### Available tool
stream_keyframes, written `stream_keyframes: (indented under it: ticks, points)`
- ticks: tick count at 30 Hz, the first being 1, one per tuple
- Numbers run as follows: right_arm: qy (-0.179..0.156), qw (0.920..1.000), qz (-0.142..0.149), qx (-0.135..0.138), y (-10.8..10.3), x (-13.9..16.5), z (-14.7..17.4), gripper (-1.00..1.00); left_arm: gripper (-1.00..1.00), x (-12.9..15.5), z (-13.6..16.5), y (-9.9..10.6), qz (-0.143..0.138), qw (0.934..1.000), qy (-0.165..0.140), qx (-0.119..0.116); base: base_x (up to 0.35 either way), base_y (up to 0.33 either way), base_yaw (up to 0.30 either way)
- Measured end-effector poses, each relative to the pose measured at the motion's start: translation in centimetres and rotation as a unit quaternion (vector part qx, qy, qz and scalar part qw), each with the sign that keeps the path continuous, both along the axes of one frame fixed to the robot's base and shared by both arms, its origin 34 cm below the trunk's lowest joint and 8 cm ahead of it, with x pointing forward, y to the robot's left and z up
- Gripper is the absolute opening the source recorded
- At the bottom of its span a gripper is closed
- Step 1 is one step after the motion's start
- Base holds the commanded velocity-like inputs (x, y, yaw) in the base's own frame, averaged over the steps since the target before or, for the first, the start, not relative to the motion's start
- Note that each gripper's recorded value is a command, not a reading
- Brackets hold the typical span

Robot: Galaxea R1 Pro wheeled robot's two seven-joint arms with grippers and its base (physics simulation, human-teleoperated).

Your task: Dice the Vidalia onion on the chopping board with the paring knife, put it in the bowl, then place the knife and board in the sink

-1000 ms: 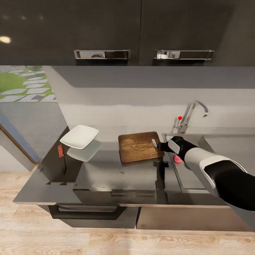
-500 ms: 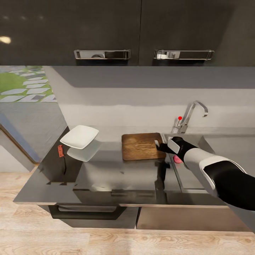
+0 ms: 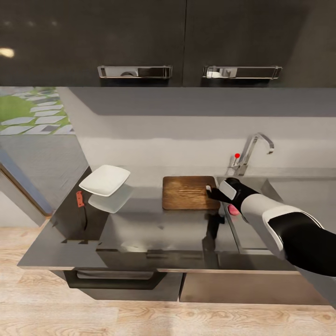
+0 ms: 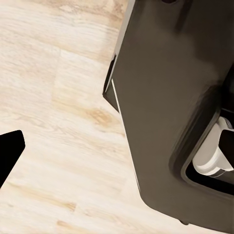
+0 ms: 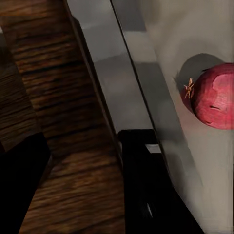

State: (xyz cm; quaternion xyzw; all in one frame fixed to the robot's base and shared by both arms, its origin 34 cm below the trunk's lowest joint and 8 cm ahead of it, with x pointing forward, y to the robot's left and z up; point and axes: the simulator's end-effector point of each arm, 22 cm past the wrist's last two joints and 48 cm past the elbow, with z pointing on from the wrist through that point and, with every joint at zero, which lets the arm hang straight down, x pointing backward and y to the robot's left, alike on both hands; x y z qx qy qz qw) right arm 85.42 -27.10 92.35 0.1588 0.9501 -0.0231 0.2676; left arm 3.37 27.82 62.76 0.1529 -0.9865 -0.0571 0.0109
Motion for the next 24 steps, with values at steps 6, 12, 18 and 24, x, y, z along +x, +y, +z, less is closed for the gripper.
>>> stream_keyframes:
  ticks: [6, 12, 18, 24]
  points:
    - [0.02, 0.9998, 0.003, 0.007, 1.0, -0.8, -0.6, -1.0, 1.0, 0.0, 0.0, 0.7, -0.002, 1.0, 0.0, 0.004, 0.0, 0.0, 0.0]
    - [0.057, 0.9981, 0.024, 0.009, 1.7, -2.1, -1.1, -1.0, 1.0, 0.0, 0.0, 1.0, -0.002, 1.0, 0.001, 0.006, 0.0, 0.0, 0.0]
    - [0.064, 0.9975, 0.027, 0.01, 1.7, -2.4, -1.2, -1.0, 1.0, 0.0, 0.0, 1.0, -0.002, 1.0, 0.001, 0.006, 0.0, 0.0, 0.0]
    - [0.065, 0.9975, 0.025, 0.01, 1.5, -2.4, -1.3, -1.0, 1.0, 0.0, 0.0, 1.0, -0.003, 1.0, 0.001, 0.006, 0.0, 0.0, 0.0]
